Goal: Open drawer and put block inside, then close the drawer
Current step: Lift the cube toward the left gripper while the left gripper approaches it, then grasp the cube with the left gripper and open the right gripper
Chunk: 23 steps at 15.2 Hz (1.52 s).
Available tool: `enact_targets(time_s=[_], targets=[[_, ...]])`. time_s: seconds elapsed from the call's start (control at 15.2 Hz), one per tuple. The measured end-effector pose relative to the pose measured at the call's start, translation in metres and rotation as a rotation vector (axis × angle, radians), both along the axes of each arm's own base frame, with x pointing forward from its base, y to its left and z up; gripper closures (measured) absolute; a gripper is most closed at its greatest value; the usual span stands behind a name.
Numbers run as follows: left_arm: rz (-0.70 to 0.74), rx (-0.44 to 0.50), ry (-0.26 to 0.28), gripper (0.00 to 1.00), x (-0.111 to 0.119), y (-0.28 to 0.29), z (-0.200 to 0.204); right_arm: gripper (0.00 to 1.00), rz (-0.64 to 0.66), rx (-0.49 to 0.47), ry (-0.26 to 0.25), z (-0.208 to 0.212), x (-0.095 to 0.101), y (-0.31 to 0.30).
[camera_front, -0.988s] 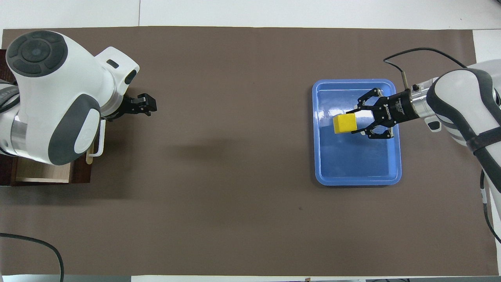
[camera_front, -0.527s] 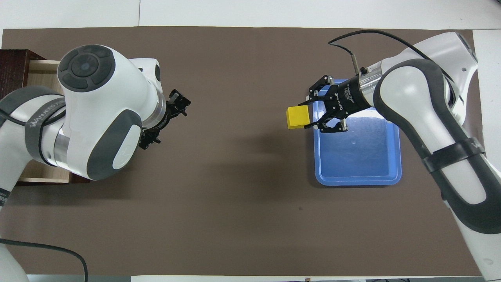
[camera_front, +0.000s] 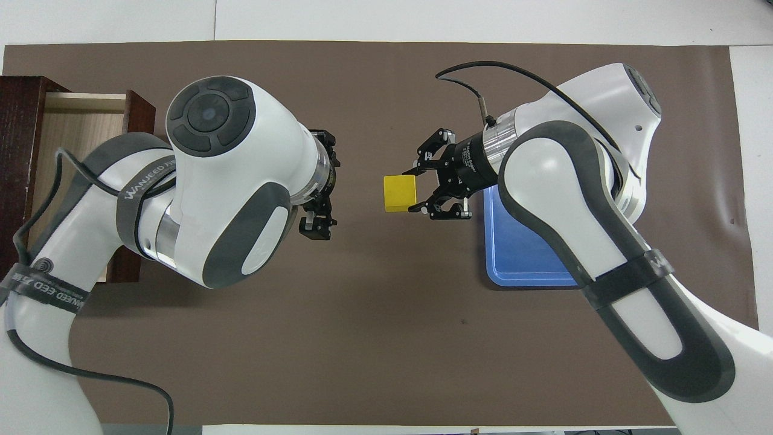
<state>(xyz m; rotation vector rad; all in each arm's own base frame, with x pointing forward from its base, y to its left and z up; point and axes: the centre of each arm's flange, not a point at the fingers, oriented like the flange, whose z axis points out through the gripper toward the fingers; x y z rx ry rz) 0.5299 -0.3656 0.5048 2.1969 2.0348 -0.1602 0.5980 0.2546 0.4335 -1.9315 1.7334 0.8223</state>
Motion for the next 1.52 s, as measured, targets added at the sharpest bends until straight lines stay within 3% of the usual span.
enact_targets(time_s=[0.26,0.46,0.66,1.05,1.12,1.25,1.32,1.52], targets=[[0.1,-0.01,0.034,0.0,-0.018,-0.037,-0.018,0.44,-0.017,0.01,0.01,0.001,0.0,0.003],[0.145,-0.005,0.059,0.0,-0.013,-0.044,-0.043,0.44,-0.017,0.015,0.012,0.001,-0.001,0.005],[0.175,-0.013,0.06,0.0,-0.01,-0.056,-0.061,0.44,-0.017,0.015,0.013,0.001,-0.001,0.005],[0.182,-0.022,0.047,0.04,-0.011,-0.063,-0.058,0.44,-0.019,0.015,0.013,0.001,-0.001,0.004],[0.178,-0.017,0.037,0.1,-0.01,-0.063,-0.058,0.44,-0.019,0.014,0.014,0.0,-0.001,0.004],[0.164,-0.006,0.013,0.37,-0.011,-0.065,-0.055,0.44,-0.017,0.014,0.016,0.0,-0.001,0.004],[0.153,0.002,0.006,0.42,-0.012,-0.067,-0.055,0.44,-0.018,0.013,0.019,0.0,-0.001,0.002],[0.151,0.001,0.005,0.42,-0.013,-0.068,-0.055,0.44,-0.017,0.014,0.022,0.0,-0.001,0.0]])
